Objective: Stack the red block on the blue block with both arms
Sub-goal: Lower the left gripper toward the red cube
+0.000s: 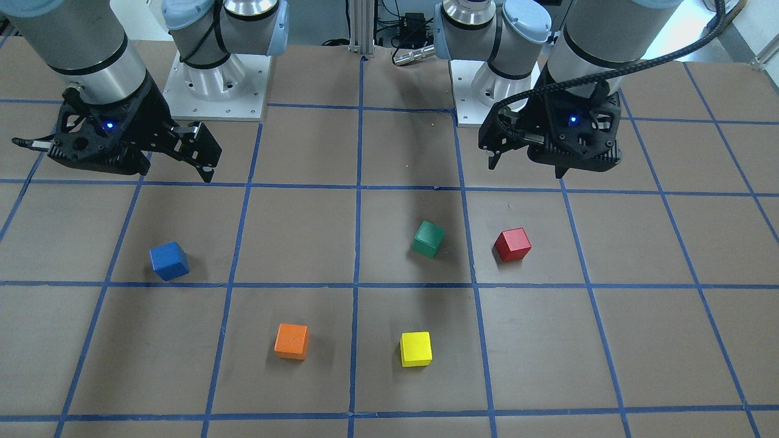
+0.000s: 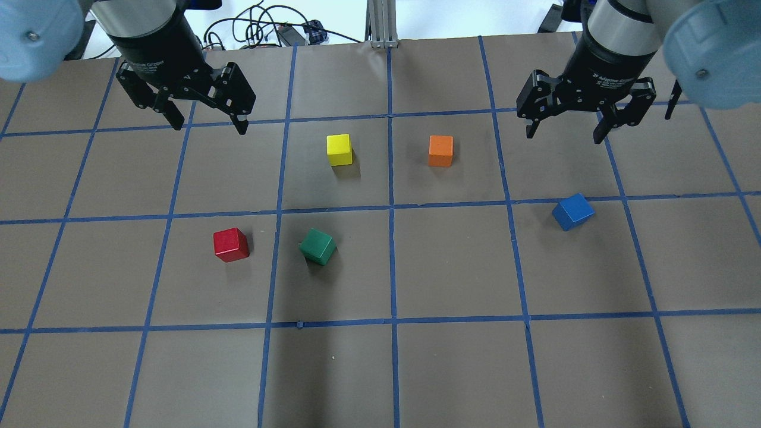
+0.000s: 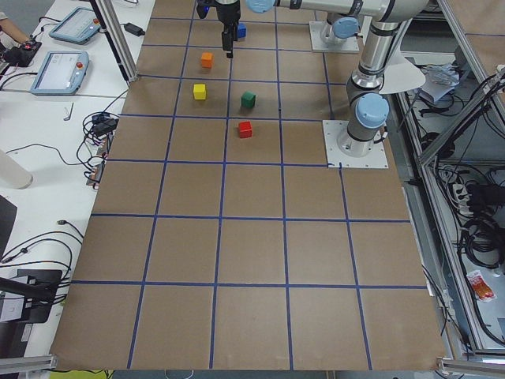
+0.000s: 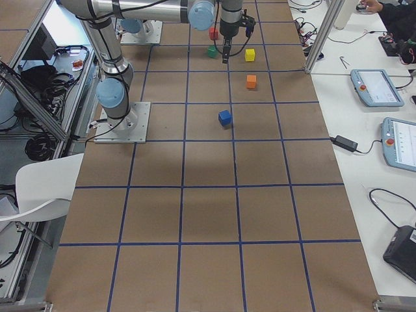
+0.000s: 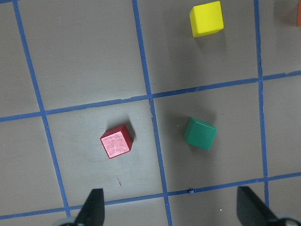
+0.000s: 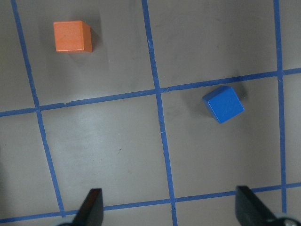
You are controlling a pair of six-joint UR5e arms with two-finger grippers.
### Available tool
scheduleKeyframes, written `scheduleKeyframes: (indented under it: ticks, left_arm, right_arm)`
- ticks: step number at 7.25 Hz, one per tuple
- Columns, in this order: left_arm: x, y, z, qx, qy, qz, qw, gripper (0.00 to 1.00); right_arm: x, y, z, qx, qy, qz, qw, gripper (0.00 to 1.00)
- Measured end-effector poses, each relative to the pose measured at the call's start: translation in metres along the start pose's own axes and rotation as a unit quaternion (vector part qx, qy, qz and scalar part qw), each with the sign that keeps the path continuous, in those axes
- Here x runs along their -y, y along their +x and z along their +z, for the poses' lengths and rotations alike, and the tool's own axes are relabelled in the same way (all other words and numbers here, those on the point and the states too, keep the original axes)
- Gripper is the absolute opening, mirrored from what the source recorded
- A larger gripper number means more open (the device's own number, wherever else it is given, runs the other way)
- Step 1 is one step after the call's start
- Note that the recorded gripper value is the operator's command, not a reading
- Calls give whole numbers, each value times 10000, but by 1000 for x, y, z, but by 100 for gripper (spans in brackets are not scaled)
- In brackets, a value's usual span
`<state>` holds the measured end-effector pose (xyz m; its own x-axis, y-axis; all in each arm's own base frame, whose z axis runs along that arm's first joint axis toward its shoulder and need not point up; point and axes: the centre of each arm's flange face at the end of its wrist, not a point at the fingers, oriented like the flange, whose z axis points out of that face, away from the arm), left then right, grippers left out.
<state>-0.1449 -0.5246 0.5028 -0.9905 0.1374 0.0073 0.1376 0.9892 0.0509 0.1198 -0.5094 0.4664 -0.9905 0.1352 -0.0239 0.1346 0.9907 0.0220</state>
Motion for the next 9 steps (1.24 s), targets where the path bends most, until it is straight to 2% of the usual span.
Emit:
scheduleKeyframes:
  ticks: [4, 6, 7, 9]
  left_arm:
    - [-4, 1, 11, -17, -85, -5, 10000, 100]
    - [-7, -7, 46, -56, -309, -114, 9994, 100]
    - [-6, -16, 69, -59, -274, -193, 9994, 100]
    - [-8, -38, 122, -60, -228, -437, 9988, 100]
  right_arm:
    - [-2, 4, -7, 1, 57, -101, 9999, 100]
    - [-3, 10, -10, -237, 107, -155, 9995, 100]
    - [-5, 12, -13, -365, 152, -168, 9991, 100]
    - [-10, 11, -20, -419, 240, -186, 9987, 100]
